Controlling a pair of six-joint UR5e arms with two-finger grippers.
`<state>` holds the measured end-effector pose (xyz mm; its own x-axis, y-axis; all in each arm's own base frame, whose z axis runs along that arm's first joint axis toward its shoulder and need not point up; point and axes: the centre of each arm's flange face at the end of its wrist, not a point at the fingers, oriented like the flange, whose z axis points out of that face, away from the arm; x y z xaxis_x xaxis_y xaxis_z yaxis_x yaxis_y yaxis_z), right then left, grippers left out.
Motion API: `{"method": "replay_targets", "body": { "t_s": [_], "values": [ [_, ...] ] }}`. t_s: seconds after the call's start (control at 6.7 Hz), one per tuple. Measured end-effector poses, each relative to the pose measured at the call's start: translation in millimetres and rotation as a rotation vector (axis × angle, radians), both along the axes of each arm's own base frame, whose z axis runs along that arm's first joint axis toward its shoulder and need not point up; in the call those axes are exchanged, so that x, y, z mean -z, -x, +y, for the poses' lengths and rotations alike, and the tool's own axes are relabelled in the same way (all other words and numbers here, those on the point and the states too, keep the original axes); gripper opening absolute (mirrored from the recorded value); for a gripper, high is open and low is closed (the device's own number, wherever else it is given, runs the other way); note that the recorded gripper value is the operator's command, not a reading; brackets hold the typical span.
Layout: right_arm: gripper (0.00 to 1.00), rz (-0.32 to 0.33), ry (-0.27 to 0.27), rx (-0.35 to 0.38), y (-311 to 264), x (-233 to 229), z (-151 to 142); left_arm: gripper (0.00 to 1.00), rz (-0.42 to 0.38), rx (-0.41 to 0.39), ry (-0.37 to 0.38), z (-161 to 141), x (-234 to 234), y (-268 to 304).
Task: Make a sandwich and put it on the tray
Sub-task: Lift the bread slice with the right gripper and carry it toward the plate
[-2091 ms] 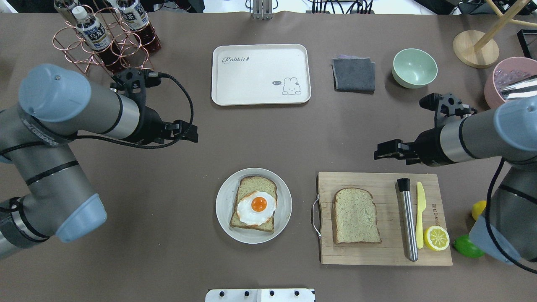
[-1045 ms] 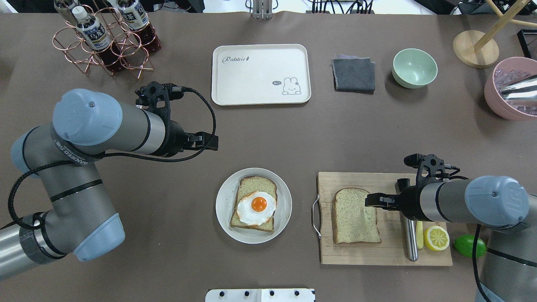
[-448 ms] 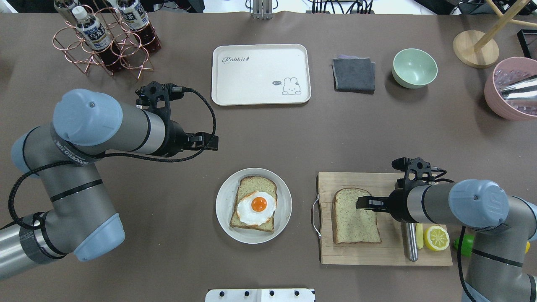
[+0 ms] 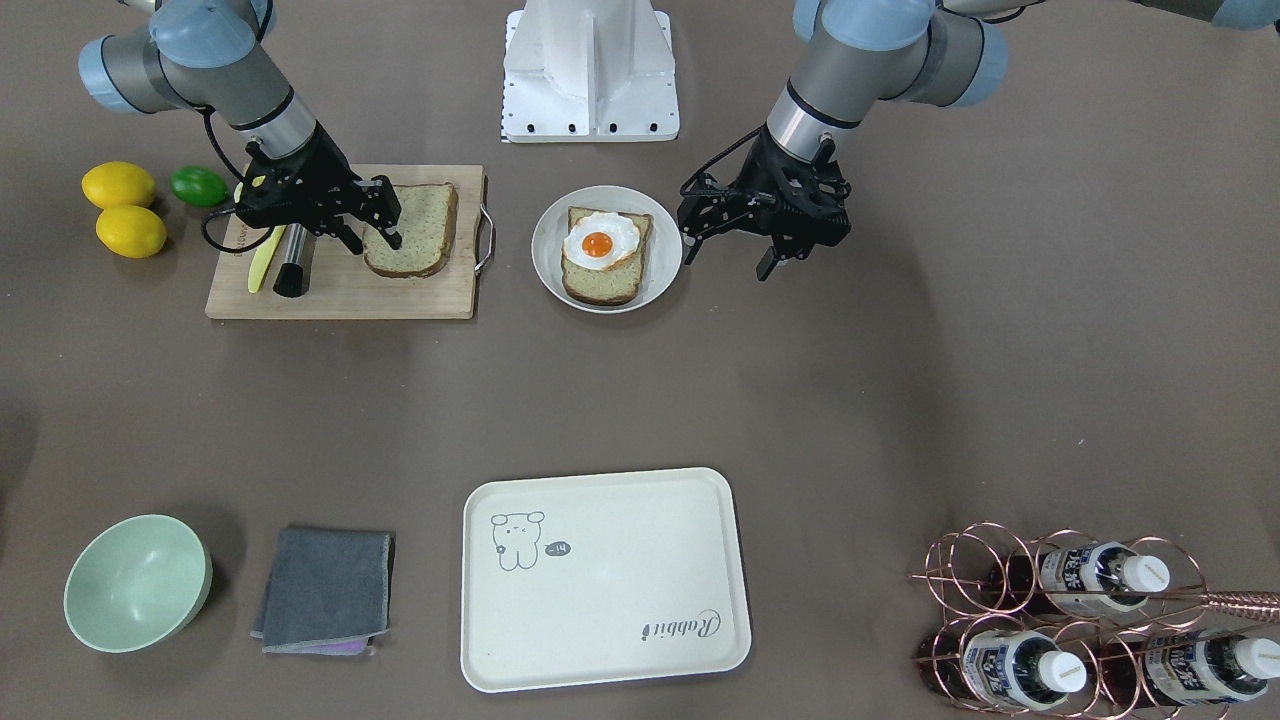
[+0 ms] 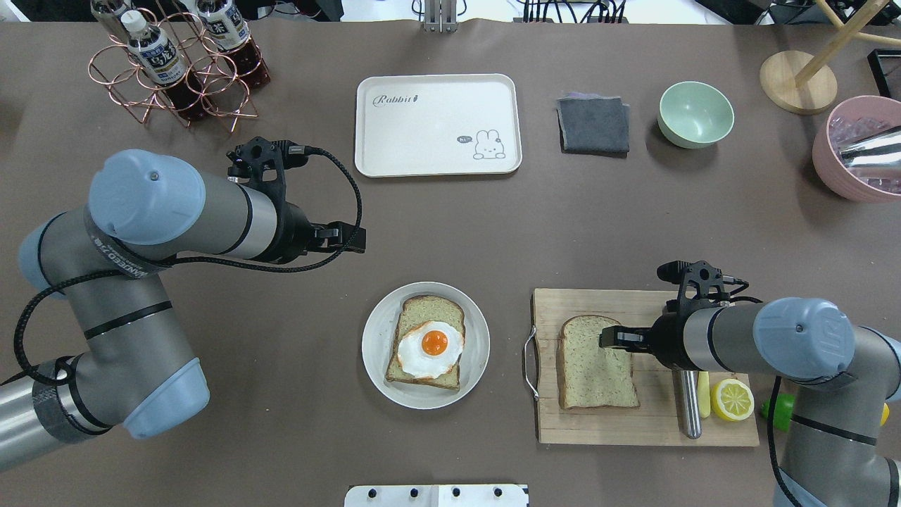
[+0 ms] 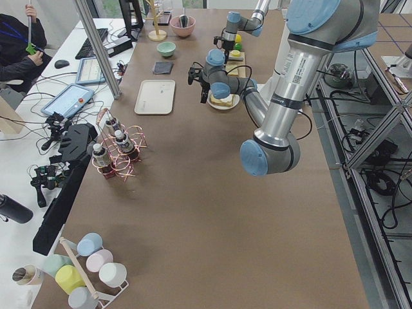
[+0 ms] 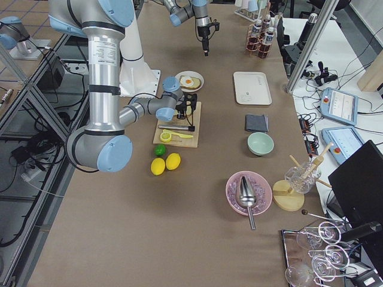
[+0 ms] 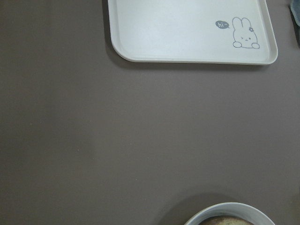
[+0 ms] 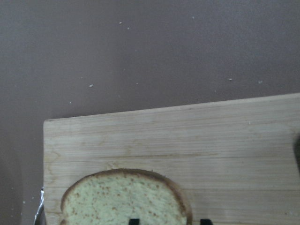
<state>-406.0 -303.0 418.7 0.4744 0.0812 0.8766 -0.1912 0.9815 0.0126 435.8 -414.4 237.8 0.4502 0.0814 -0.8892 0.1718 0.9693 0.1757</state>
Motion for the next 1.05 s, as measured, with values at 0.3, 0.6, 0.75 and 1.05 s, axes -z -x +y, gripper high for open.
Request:
{"method": "replay_targets", "body": {
  "t_s": [0.3,0.6,0.75,1.05],
  "values": [
    [0.00,-0.007,-0.001,-0.008,-6,4,-3,0.97,0.001,0.000,0.000,0,1,0],
    [0.00,-0.017,-0.005,-0.013,-9,10,-5,0.97,0.001,-0.001,-0.001,0,1,0],
    [0.00,-0.043,0.002,-0.014,-22,21,-13,0.97,0.002,-0.001,-0.001,0,1,0],
    [0.00,-0.111,0.024,-0.001,-54,47,-34,0.97,0.002,0.000,-0.002,0,1,1]
  ]
}}
